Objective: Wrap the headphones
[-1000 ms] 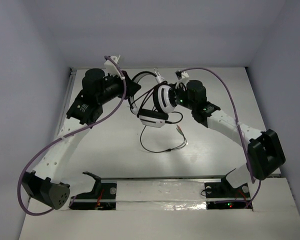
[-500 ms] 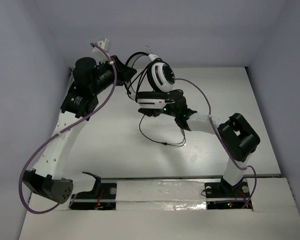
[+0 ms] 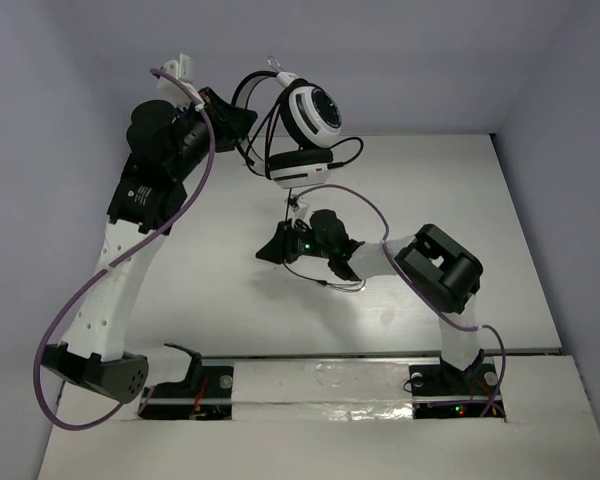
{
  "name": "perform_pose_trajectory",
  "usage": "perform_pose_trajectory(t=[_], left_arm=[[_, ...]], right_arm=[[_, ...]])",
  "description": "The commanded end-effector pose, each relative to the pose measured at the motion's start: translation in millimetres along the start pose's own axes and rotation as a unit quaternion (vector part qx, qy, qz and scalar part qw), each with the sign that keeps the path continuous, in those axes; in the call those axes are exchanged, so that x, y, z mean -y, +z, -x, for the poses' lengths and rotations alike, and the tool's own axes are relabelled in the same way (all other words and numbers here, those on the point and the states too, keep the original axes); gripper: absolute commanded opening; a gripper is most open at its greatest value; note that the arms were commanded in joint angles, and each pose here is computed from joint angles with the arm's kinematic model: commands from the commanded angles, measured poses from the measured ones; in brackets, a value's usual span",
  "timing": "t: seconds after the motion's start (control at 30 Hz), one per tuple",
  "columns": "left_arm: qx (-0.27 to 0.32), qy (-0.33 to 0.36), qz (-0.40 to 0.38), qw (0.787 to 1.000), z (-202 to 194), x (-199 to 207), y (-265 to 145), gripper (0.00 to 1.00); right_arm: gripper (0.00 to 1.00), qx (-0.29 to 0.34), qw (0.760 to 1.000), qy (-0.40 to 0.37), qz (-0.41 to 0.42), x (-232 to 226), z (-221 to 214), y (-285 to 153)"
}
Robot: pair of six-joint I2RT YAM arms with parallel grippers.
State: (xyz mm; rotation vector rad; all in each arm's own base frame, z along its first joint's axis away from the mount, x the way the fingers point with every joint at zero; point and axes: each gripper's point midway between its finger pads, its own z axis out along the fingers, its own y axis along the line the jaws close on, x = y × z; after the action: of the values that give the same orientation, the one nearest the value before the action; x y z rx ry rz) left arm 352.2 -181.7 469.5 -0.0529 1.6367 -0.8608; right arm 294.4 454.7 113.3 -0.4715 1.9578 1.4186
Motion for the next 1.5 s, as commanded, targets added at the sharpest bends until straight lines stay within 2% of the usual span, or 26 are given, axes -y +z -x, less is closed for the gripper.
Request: perform_pose_trajectory(t=[0.0,0.13,0.27,0.37,0.43,0.5,0.6,0.73,0.83,0.87,0.97,1.0,1.07,1.1,1.13,1.17,1.33,1.47], left_arm=[[0.097,-0.004,-0.022,0.995,62,28,-17,0.0],[0.132,0.007,0.014,0.991,79,19,-22,0.0],[0.171,0.016,0.084,0.981,95,-5,-25,0.0],[0.188,0.024,0.142,0.972,96,-31,-24,0.0],[0.207,0.03,0.176,0.962,100,-45,-26,0.0],[0.221,0.024,0.227,0.948,90,-73,-26,0.0],[0.235,0.005,0.277,0.932,73,-106,-24,0.0],[0.243,-0.012,0.321,0.915,46,-140,-21,0.0],[0.223,-0.009,0.364,0.904,15,-171,-16,0.0],[0.207,-0.001,0.388,0.898,-4,-186,-14,0.0],[0.167,0.018,0.418,0.893,-50,-207,-10,0.0],[0.156,0.024,0.427,0.891,-61,-211,-10,0.0],[0.118,0.044,0.439,0.89,-96,-220,-10,0.0],[0.108,0.05,0.44,0.89,-106,-219,-10,0.0],[0.095,0.059,0.44,0.891,-117,-219,-9,0.0],[0.07,0.068,0.429,0.898,-137,-212,-4,0.0],[0.002,0.1,0.415,0.904,-186,-193,-7,0.0],[-0.023,0.111,0.403,0.908,-199,-186,-24,0.0]], right_arm=[[0.37,0.024,0.999,-0.015,0.035,-16,5,-1],[0.34,0.008,1.0,-0.005,0.027,-12,-15,-8],[0.34,-0.023,1.0,0.007,0.01,-12,-48,-18],[0.24,-0.052,0.999,0.009,-0.003,-19,-71,-26],[0.1,-0.072,0.997,0.007,-0.011,-28,-85,-30],[0.0,-0.117,0.993,-0.007,-0.027,-42,-115,-33],[0.0,-0.162,0.983,-0.05,-0.065,-63,-141,-43],[0.0,-0.202,0.971,-0.086,-0.1,-86,-143,-69],[0.0,-0.211,0.962,-0.12,-0.123,-108,-120,-94],[0.0,-0.215,0.96,-0.137,-0.12,-126,-106,-106],[0.0,-0.212,0.951,-0.174,-0.142,-137,-77,-132],[0.0,-0.171,0.955,-0.19,-0.152,-152,-45,-138],[0.0,-0.164,0.943,-0.223,-0.182,-153,-23,-156],[0.0,-0.124,0.942,-0.238,-0.2,-162,6,-161],[0.0,-0.111,0.938,-0.25,-0.213,-162,17,-165],[0.0,-0.112,0.928,-0.269,-0.233,-158,24,-171],[0.0,-0.051,0.884,-0.299,-0.355,-124,84,-185],[0.0,-0.041,0.856,-0.308,-0.414,-96,110,-197]])
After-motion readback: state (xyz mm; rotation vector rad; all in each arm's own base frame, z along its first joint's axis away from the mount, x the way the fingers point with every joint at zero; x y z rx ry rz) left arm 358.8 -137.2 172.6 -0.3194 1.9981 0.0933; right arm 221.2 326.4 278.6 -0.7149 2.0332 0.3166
